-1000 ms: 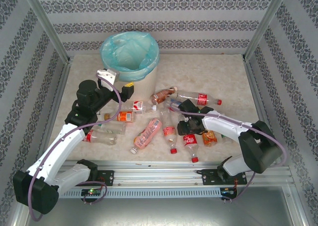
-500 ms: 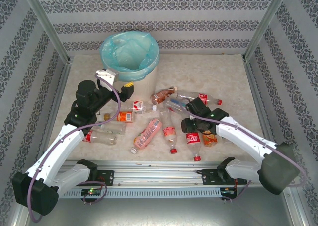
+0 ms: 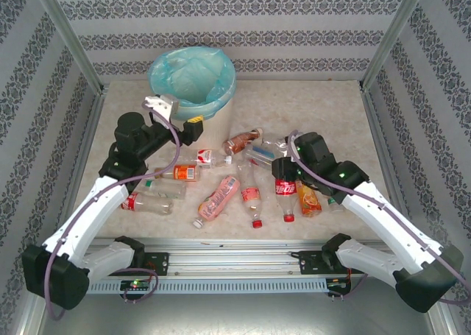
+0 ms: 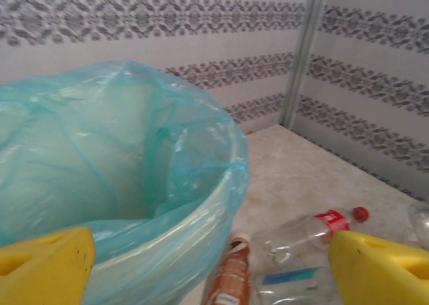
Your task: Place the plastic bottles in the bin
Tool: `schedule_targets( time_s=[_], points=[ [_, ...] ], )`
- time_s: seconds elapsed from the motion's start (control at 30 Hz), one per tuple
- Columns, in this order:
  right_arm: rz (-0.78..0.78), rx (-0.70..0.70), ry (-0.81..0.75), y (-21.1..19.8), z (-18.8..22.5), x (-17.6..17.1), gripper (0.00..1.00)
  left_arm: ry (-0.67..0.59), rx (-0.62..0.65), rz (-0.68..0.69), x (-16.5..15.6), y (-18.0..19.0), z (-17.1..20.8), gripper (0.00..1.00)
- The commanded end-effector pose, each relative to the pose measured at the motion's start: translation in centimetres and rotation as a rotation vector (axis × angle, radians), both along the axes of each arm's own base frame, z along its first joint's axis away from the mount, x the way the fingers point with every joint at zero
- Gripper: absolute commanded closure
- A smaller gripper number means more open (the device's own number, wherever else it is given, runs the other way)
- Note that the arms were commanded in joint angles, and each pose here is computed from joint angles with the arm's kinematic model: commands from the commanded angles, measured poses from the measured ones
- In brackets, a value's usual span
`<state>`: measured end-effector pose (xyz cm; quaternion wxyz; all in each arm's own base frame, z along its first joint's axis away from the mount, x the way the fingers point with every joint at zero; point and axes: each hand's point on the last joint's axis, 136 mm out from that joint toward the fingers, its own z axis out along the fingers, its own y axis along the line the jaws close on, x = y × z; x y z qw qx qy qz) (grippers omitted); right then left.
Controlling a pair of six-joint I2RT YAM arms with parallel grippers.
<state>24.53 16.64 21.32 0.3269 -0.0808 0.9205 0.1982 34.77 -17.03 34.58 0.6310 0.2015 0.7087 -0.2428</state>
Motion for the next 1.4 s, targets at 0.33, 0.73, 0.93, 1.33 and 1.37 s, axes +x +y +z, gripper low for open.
schedule_targets(
  time_s=[0.33, 0.73, 0.93, 1.33, 1.37],
  points=[
    [0.323, 0.24, -0.543, 5.3, 11.5, 1.1, 0.64, 0.181, -0.264, -0.595, -3.3, -11.3, 4.2, 0.08],
    [0.525, 0.298, -0.661, 9.3, 14.2, -0.7, 0.64, 0.185, -0.25, -0.765, -6.0, -14.7, 4.7, 0.0],
    [0.577, 0.305, -0.648, 10.6, 14.1, -1.2, 0.63, 0.159, -0.249, -0.847, -7.7, -15.8, 5.0, 0.0],
    [0.596, 0.276, -0.659, 11.7, 14.0, -1.3, 0.54, 0.03, -0.234, -0.847, -8.6, -15.3, 6.4, 0.11],
    [0.586, 0.272, -0.665, 11.6, 14.0, -1.1, 0.53, 0.02, -0.231, -0.835, -8.6, -15.1, 6.5, 0.13]
  ],
)
